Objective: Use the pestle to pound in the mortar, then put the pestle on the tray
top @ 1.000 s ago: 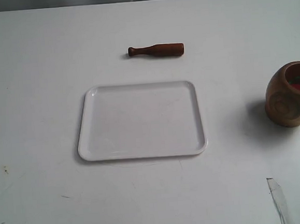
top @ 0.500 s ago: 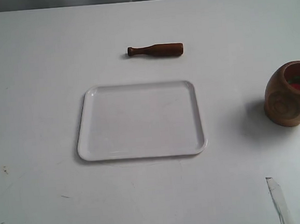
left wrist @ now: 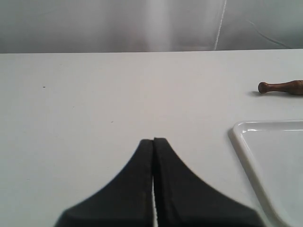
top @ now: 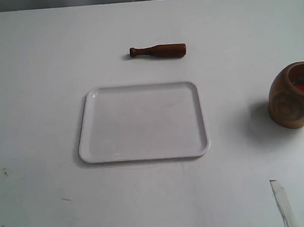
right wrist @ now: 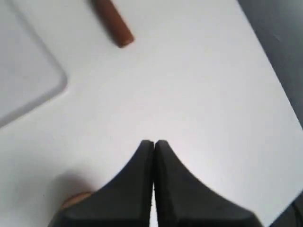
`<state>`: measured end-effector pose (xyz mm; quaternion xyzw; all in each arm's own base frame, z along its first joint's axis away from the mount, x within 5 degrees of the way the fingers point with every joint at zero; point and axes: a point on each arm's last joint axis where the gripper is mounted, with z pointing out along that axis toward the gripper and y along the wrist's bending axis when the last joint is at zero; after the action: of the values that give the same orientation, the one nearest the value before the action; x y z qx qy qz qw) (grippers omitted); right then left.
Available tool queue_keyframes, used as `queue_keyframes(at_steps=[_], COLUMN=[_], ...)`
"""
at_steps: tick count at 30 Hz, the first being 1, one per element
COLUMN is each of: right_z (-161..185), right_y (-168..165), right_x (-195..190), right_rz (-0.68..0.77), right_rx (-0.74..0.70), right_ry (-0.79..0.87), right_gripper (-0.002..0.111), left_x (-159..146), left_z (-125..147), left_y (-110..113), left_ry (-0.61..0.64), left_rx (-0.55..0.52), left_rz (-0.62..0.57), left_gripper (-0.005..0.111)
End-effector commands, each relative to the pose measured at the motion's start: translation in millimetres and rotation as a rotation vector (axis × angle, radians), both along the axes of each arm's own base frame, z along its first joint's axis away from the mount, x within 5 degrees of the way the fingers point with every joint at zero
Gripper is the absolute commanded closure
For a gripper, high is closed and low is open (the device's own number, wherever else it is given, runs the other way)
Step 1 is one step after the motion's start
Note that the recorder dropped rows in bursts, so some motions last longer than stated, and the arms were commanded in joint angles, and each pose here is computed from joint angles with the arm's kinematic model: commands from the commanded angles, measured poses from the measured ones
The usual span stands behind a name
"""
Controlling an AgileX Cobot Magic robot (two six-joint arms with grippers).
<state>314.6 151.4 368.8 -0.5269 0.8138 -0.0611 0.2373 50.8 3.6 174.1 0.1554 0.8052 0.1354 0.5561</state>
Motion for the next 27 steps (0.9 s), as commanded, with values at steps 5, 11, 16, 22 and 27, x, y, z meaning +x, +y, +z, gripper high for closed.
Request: queue_keyframes(at_steps=[5, 11, 16, 22, 27], right_z=[-69, -131, -159, -167, -180], right_y=[83, 113, 143, 173, 174], right_x=[41, 73, 95, 108, 110], right_rz=[0.276, 0.379, 0.474, 0.576, 0.637], right_rx=[-0.071, -0.180, -0.130, 0.056, 0.033], right_ry=[-0.042, 0.018, 0.145, 0.143, 0.148], right_gripper=[0.108, 0.108, 0.108, 0.108, 0.096], left_x=[0, 0, 0, 0, 0], left_z=[0, 0, 0, 0, 0], left_y=[-1, -1, -1, -1, -1], left_ry=[-0.004, -0.004, -0.004, -0.004, -0.004], left_rx=[-0.015, -0.015, -0.015, -0.015, -0.015], left_rz=[-0.006, -0.006, -0.006, -0.006, -0.006], left_gripper=[0.107, 0.107, 0.107, 0.107, 0.107])
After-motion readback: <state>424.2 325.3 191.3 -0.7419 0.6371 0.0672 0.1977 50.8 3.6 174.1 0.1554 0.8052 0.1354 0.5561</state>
